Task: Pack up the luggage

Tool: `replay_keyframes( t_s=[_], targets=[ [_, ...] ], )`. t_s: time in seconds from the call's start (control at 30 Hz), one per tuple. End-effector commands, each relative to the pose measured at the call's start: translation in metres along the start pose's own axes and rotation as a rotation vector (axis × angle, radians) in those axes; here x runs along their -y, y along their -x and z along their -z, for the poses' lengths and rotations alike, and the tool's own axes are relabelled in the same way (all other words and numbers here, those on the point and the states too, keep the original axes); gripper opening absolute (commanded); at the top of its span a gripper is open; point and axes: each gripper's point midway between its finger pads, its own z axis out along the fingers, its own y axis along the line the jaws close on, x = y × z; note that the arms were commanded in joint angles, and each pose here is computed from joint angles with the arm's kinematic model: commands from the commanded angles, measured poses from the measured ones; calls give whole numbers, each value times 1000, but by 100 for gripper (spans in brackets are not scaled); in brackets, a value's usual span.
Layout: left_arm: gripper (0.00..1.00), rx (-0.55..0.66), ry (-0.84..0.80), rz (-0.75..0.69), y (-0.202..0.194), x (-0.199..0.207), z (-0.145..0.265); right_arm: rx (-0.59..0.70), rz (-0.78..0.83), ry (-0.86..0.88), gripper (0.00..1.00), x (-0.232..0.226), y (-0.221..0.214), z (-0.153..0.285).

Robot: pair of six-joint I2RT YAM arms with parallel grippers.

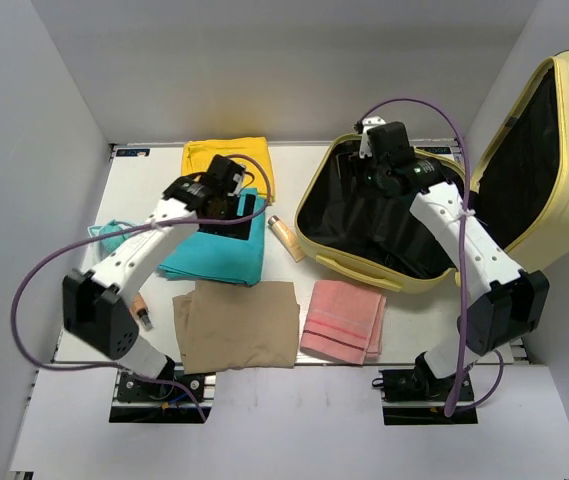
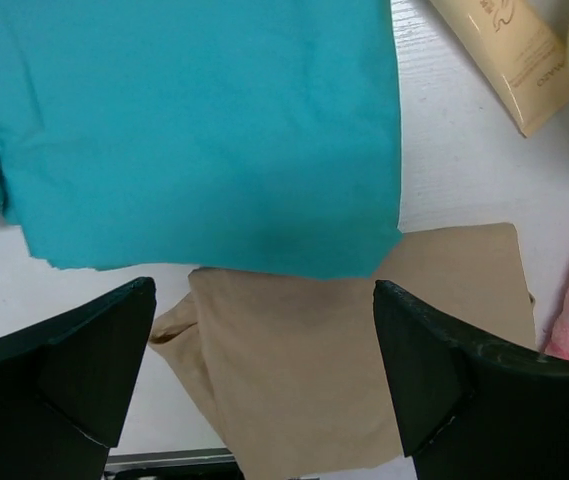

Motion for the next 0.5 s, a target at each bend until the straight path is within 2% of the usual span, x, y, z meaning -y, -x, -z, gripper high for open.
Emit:
replay_keyframes(
  t_s=[0.0, 0.17, 0.3, 0.37, 0.47],
  targets=[
    [100, 16, -11, 25, 15, 17, -13, 97, -28, -50, 90, 11, 14, 15],
    [100, -50, 30, -26, 17, 42, -64, 129, -34, -93, 90, 20, 10, 25],
    [100, -66, 58, 15, 16, 46, -92, 130, -50, -146, 90, 30, 3, 30],
    [100, -115, 72, 60, 4, 43, -108, 145, -60, -160, 90, 32, 4, 32],
    [100, -88, 44, 111, 3, 46, -131, 149, -69, -168, 90, 33, 3, 30]
  ],
)
